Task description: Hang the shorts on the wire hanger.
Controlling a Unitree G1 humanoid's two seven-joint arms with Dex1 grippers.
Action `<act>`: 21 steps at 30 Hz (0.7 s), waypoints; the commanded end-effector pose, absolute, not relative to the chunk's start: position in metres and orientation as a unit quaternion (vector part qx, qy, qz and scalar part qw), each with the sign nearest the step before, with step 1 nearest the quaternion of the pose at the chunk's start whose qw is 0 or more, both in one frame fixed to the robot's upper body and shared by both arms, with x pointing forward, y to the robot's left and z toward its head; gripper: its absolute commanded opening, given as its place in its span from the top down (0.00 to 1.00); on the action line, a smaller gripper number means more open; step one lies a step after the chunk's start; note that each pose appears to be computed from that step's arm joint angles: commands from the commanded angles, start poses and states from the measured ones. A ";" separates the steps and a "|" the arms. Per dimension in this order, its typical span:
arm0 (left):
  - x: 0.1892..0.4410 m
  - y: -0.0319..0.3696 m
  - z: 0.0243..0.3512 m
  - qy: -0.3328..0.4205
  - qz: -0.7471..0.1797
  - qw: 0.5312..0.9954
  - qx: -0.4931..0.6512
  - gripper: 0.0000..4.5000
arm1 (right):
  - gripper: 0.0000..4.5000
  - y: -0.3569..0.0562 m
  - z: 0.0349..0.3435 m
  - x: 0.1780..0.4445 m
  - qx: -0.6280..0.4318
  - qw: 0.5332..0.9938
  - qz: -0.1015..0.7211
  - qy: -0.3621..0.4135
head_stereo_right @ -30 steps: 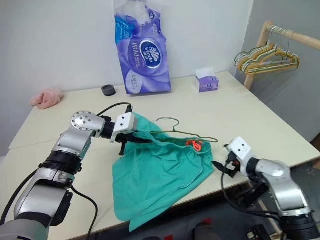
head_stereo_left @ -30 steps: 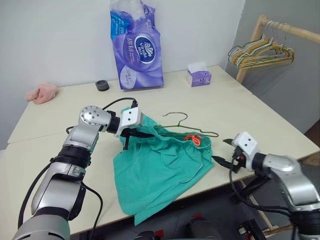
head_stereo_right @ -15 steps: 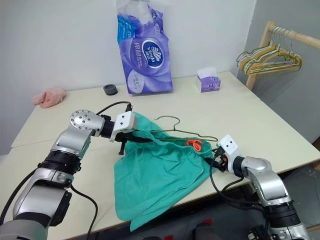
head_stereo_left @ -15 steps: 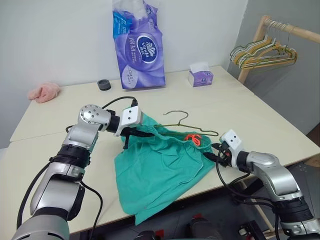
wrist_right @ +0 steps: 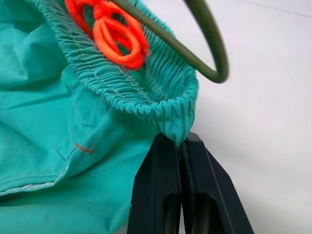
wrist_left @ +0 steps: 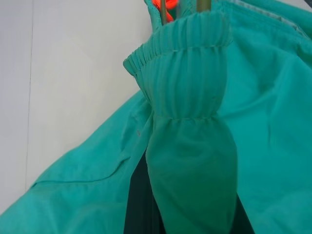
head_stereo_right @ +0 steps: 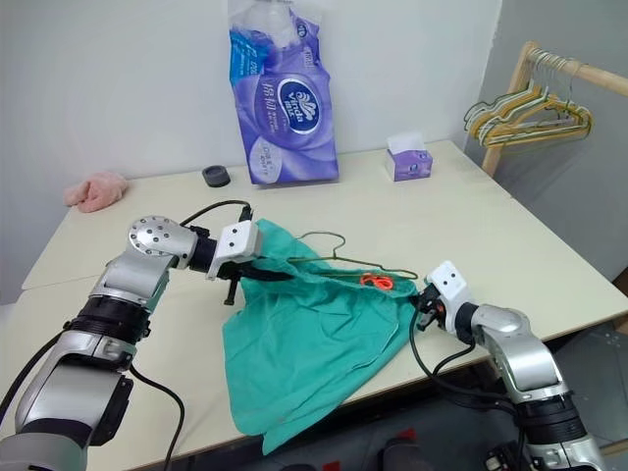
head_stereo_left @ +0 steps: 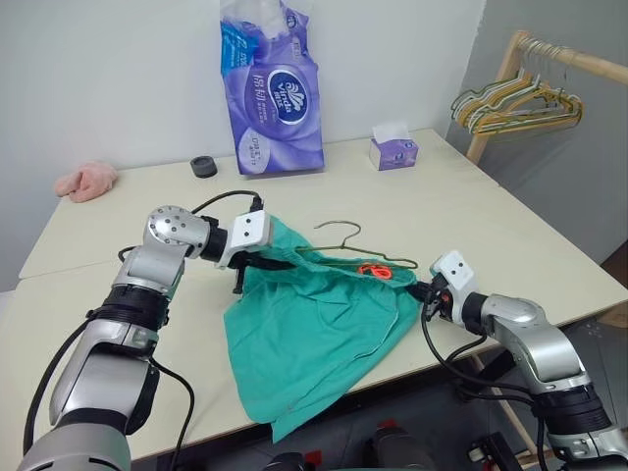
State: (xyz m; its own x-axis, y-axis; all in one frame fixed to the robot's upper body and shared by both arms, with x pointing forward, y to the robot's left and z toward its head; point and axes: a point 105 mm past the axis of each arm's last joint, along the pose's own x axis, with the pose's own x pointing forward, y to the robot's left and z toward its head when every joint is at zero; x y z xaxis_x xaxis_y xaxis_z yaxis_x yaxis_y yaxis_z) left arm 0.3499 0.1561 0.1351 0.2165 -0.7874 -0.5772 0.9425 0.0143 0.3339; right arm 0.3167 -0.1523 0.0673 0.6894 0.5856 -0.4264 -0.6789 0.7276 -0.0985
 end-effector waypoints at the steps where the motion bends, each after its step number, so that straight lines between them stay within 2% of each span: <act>1: 0.352 0.167 0.144 0.120 -0.606 0.695 0.368 1.00 | 0.99 -0.164 0.084 0.319 -0.135 0.922 0.326 0.160; 7: 0.351 0.171 0.137 0.131 -0.611 0.688 0.368 1.00 | 0.99 -0.171 0.087 0.316 -0.135 0.925 0.317 0.161; 16: 0.353 0.154 0.162 0.090 -0.621 0.728 0.276 1.00 | 0.99 -0.177 0.076 0.315 -0.135 0.925 0.303 0.186; 21: 0.345 0.150 0.167 0.095 -0.638 0.723 0.246 1.00 | 0.99 -0.179 0.075 0.317 -0.131 0.928 0.292 0.189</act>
